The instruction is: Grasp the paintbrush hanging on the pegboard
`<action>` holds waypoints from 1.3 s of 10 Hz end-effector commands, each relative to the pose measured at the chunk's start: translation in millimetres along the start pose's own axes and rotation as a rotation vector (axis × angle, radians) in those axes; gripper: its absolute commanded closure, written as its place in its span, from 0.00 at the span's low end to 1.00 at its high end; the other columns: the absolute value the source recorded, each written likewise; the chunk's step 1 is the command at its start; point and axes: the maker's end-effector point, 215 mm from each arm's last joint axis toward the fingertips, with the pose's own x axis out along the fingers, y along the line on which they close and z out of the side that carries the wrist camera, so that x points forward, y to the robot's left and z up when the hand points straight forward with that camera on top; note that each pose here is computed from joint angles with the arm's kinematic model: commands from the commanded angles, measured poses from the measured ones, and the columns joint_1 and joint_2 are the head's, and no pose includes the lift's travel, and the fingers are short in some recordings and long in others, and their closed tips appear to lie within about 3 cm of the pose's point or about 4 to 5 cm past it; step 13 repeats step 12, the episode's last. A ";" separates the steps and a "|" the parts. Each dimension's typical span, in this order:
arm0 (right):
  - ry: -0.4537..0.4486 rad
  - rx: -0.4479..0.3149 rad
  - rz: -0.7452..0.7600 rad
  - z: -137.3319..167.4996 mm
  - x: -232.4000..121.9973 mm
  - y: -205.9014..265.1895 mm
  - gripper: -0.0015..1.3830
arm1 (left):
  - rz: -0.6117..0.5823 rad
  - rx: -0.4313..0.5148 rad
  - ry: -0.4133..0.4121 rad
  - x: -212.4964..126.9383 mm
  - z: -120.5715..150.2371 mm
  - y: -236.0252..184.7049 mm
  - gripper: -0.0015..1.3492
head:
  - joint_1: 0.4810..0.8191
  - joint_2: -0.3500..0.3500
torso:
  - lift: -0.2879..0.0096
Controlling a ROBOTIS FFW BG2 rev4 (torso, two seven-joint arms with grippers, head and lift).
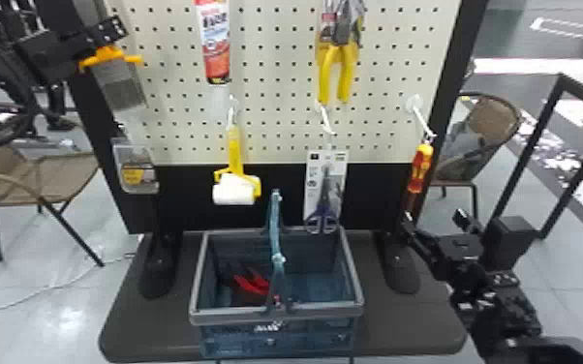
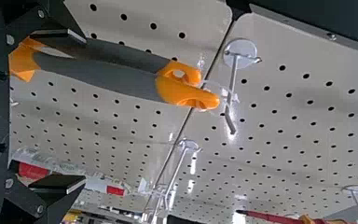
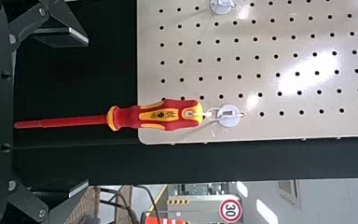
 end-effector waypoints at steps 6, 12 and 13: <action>0.012 -0.004 0.010 -6.0 -0.2 1.1 0.16 | 0.097 0.125 0.031 -16.8 35.0 -4.7 0.82 | 0.20 0.50 | 0.63; 0.014 0.007 0.008 -7.3 -1.0 0.1 0.16 | 0.123 0.086 0.032 -23.0 25.7 2.4 0.90 | 0.20 0.50 | 0.63; 0.014 0.007 0.008 -7.3 -1.0 0.1 0.16 | 0.123 0.086 0.032 -23.0 25.7 2.4 0.90 | 0.20 0.50 | 0.63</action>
